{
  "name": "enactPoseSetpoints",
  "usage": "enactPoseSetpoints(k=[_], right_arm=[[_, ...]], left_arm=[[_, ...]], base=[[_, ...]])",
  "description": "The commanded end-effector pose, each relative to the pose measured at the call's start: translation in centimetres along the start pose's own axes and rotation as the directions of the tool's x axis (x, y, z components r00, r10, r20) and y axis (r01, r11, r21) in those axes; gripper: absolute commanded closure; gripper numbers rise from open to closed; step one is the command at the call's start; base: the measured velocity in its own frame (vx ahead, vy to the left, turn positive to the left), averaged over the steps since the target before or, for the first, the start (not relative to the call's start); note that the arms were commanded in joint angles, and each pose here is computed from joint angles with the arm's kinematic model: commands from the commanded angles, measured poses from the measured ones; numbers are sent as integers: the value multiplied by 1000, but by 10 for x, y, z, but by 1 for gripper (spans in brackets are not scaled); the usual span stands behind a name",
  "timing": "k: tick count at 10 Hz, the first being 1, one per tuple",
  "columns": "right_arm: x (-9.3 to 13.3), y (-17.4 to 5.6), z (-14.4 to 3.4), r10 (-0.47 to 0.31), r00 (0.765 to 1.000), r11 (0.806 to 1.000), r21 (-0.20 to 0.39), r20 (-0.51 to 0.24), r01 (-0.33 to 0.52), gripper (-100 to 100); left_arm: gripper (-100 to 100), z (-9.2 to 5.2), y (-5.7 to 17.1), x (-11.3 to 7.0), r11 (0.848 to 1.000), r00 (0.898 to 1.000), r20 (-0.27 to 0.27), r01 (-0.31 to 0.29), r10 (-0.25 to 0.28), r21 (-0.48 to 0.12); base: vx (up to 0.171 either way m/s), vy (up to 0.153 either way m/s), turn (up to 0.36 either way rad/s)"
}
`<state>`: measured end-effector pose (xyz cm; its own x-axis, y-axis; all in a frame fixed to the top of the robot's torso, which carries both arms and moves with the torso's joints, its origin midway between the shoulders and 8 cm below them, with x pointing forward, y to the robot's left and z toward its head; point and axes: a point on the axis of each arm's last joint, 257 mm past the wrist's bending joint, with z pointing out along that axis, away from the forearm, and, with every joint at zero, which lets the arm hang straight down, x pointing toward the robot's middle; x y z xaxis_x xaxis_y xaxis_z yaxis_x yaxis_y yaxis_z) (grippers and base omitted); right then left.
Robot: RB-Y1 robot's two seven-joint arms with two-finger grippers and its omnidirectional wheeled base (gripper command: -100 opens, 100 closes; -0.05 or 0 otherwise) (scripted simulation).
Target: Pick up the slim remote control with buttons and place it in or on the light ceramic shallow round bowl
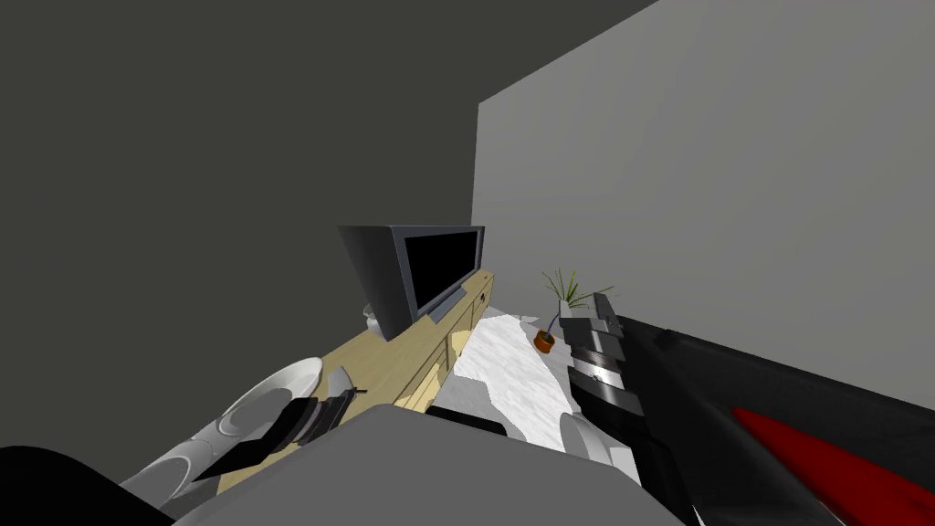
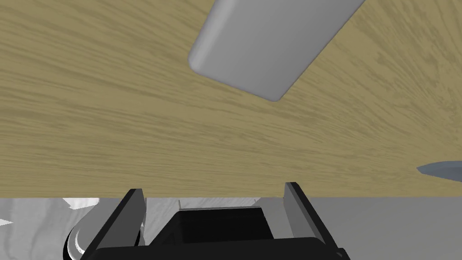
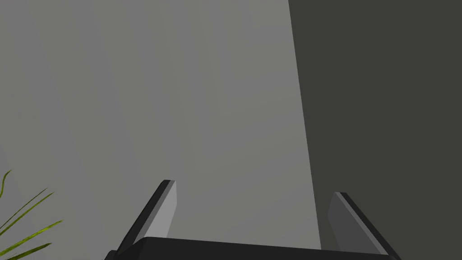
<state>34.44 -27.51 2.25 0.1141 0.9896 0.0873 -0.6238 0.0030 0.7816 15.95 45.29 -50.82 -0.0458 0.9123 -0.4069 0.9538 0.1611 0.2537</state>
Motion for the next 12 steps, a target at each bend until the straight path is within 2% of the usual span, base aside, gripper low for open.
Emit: enactPoseSetpoints(k=[1,3,4,5,6,7,8,9,12], right_arm=[[0,0,0,0,1000,1000,0,0,0,0],[0,0,0,0,1000,1000,0,0,0,0],[0,0,0,0,1000,1000,0,0,0,0],[0,0,0,0,1000,1000,0,0,0,0],[0,0,0,0,1000,1000,0,0,0,0],[0,0,0,0,1000,1000,0,0,0,0],[0,0,0,0,1000,1000,0,0,0,0],[0,0,0,0,1000,1000,0,0,0,0],[0,0,0,0,1000,1000,0,0,0,0]], left_arm=[[-100,-10,-9,26,998,997,-59,-50,53,46],[-100,-11,-11,27,998,997,-63,-49,52,49],[-100,-21,-18,49,992,989,-114,-89,99,92],[-100,-21,-19,50,992,989,-116,-87,97,94],[-100,-31,-25,69,985,978,-159,-114,134,131],[-100,-31,-27,70,983,977,-162,-118,140,138],[-100,-41,-32,88,974,964,-200,-142,177,176],[-100,-41,-33,88,973,963,-201,-144,180,180],[-100,-65,-47,127,941,922,-279,-191,269,280]], base=[[5,8,-177],[4,14,-75],[6,11,-229],[5,22,-104],[4,21,-142],[2,21,-95],[7,22,-180],[7,22,-91],[12,25,-192]])
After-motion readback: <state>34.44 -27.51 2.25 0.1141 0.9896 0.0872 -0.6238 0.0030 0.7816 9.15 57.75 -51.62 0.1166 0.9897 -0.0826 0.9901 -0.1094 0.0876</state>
